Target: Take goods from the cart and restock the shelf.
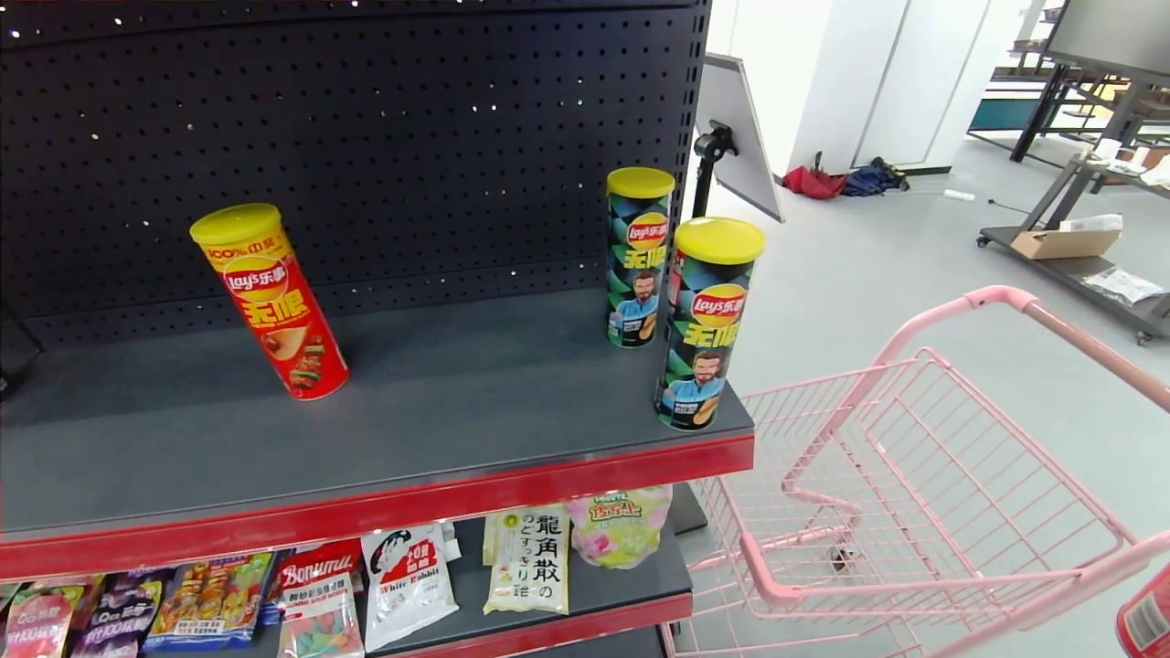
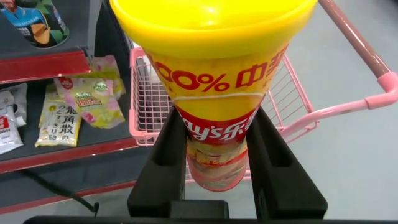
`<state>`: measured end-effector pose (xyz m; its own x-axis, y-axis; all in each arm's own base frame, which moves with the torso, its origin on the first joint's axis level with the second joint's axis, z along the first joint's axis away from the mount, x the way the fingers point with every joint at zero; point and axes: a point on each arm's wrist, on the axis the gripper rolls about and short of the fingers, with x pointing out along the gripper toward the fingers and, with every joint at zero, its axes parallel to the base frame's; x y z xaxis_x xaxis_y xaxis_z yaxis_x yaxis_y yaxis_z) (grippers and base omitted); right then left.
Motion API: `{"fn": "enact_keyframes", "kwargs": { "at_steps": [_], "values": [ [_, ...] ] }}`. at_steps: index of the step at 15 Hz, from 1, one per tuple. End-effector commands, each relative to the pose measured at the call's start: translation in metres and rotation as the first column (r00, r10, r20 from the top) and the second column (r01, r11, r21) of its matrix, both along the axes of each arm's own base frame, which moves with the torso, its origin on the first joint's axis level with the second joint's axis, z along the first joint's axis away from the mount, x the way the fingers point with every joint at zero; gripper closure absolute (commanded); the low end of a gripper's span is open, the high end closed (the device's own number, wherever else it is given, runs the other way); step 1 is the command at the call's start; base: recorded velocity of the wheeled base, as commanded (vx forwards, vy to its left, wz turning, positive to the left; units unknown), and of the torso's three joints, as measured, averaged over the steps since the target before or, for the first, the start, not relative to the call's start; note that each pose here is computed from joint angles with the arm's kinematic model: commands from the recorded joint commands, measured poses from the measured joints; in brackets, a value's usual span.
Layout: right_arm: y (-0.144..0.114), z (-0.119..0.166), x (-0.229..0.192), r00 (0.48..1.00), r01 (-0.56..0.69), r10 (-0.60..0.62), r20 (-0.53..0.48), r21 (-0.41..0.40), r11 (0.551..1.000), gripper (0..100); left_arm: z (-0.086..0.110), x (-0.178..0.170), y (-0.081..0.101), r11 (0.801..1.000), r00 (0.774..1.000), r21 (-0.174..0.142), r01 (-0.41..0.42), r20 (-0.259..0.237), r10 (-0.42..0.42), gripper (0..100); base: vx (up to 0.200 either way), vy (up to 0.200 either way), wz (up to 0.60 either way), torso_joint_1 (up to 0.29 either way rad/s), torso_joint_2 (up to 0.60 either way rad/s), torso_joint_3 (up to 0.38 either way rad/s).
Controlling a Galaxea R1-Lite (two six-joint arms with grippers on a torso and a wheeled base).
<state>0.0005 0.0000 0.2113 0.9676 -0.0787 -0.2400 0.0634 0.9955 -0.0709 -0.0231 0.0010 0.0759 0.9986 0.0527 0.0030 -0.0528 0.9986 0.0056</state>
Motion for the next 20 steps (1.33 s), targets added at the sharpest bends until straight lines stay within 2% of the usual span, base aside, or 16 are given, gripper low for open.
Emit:
{"fn": "enact_keyframes", "kwargs": {
  "at_steps": [1, 6, 8, 11, 14, 20],
  "values": [
    [0.000, 0.000, 0.002, 1.000, -0.002, 0.002, -0.008, 0.000, 1.000, 100, 0.000, 0.000, 0.000, 1.000, 1.000, 0.000, -0.001, -0.001, 0.001, 0, 0.000, 0.000, 0.00, 0.168, -0.38, -0.217],
    [0.000, -0.007, 0.003, 1.000, -0.002, 0.002, -0.027, -0.005, 1.000, 100, 0.000, 0.000, 0.000, 1.000, 1.000, 0.000, -0.001, 0.000, 0.001, 0, 0.000, 0.000, 0.00, 0.135, -0.33, -0.185],
    [0.000, -0.011, 0.001, 1.000, -0.005, 0.004, -0.026, -0.022, 1.000, 100, 0.000, 0.000, 0.000, 1.000, 1.000, 0.000, -0.001, -0.001, 0.001, 0, 0.000, 0.000, 0.00, 0.000, 0.00, 0.000],
    [0.000, -0.015, 0.001, 0.999, -0.007, 0.007, -0.033, -0.024, 1.000, 100, 0.000, 0.000, 0.000, 1.000, 1.000, 0.000, -0.001, -0.001, 0.001, 0, 0.000, 0.000, 0.60, 0.009, -0.01, -0.006],
    [0.000, -0.019, -0.001, 0.999, -0.008, 0.007, -0.035, -0.026, 1.000, 100, 0.000, 0.000, 0.000, 1.000, 1.000, 0.000, -0.001, -0.001, 0.001, 0, 0.000, 0.000, 0.00, 0.000, 0.00, 0.000],
    [0.001, -0.048, -0.014, 0.996, -0.068, 0.069, 0.055, -0.028, 0.997, 100, 0.000, 0.000, 0.000, 1.000, 1.000, 0.000, 0.001, -0.001, -0.001, 0, 0.000, 0.000, 0.00, 0.000, 0.00, 0.000]
  ]
}}
